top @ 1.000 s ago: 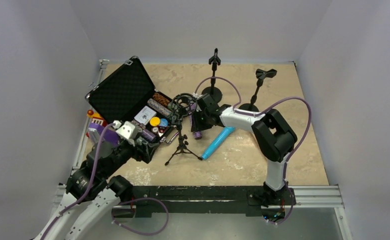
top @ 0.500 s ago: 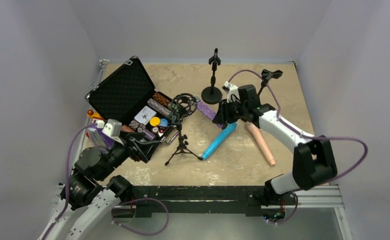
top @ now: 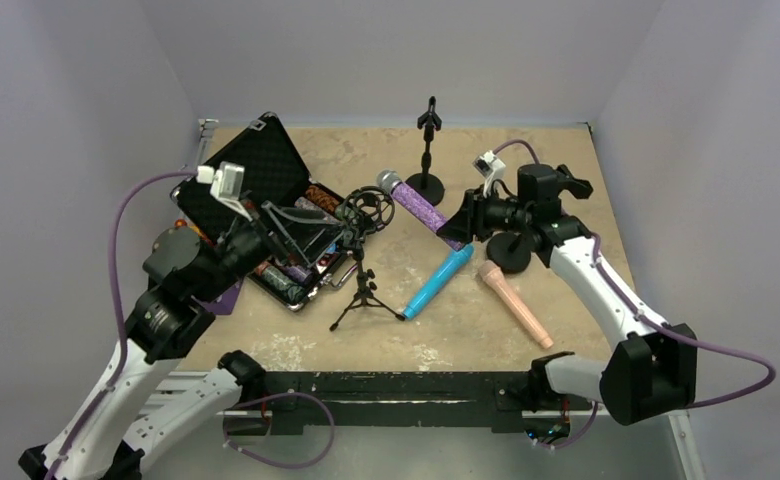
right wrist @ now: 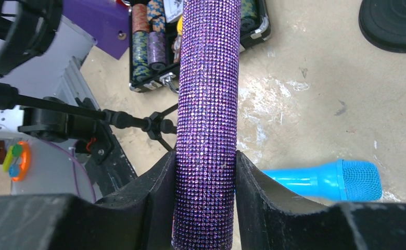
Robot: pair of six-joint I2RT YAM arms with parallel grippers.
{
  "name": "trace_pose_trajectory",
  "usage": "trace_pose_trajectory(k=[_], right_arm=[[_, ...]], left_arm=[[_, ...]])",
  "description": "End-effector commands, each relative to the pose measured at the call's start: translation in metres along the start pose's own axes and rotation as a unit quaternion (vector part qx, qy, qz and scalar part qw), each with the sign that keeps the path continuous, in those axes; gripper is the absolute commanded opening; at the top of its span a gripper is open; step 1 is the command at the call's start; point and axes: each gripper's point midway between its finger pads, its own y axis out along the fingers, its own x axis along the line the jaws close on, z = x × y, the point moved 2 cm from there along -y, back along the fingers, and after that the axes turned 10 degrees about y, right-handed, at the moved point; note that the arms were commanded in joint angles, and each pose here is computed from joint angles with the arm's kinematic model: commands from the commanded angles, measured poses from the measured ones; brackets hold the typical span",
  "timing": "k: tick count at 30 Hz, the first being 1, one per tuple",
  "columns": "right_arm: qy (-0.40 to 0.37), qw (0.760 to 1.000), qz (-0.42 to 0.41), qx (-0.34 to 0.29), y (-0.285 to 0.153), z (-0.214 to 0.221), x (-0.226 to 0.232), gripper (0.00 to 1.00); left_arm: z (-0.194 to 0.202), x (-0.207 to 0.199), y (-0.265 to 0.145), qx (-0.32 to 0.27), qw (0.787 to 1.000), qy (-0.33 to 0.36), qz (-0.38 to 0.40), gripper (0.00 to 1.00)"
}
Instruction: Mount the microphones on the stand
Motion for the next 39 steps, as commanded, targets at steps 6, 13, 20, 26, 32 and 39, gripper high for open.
trace_pose_trajectory(k=[6, 13, 20, 26, 32, 39], right_arm=[[-0.033, 0.999, -0.039, -0.016, 0.006, -0.032, 0.014, 0.0], [-0.031, 0.999, -0.016, -0.012, 0.015, -0.039, 0.002, 0.0], [-0.012, 0.999, 0.022, -0.031, 0.032, -0.072, -0.002, 0.0], [-0.013, 0.996, 0.059, -0.065, 0.037, -0.094, -0.004, 0.0], [-0.046, 0.991, 0.048, -0.113, 0.019, -0.134, 0.023, 0.0], [0.001, 0.996, 0.022, -0.088, 0.034, -0.134, 0.02, 0.0]], left_arm=[[-0.017, -0.019, 0.027, -0.004, 0.999, -0.023, 0.048, 0.99], [-0.009, -0.011, 0.021, 0.002, 0.999, -0.017, 0.032, 0.99], [-0.014, -0.013, 0.015, 0.0, 1.0, -0.005, 0.027, 1.0], [-0.009, -0.008, 0.008, 0.001, 1.0, 0.0, 0.014, 0.99], [-0.003, -0.003, 0.004, 0.005, 1.0, 0.002, 0.005, 0.99], [-0.001, -0.002, 0.0, 0.001, 1.0, 0.001, 0.005, 0.99]])
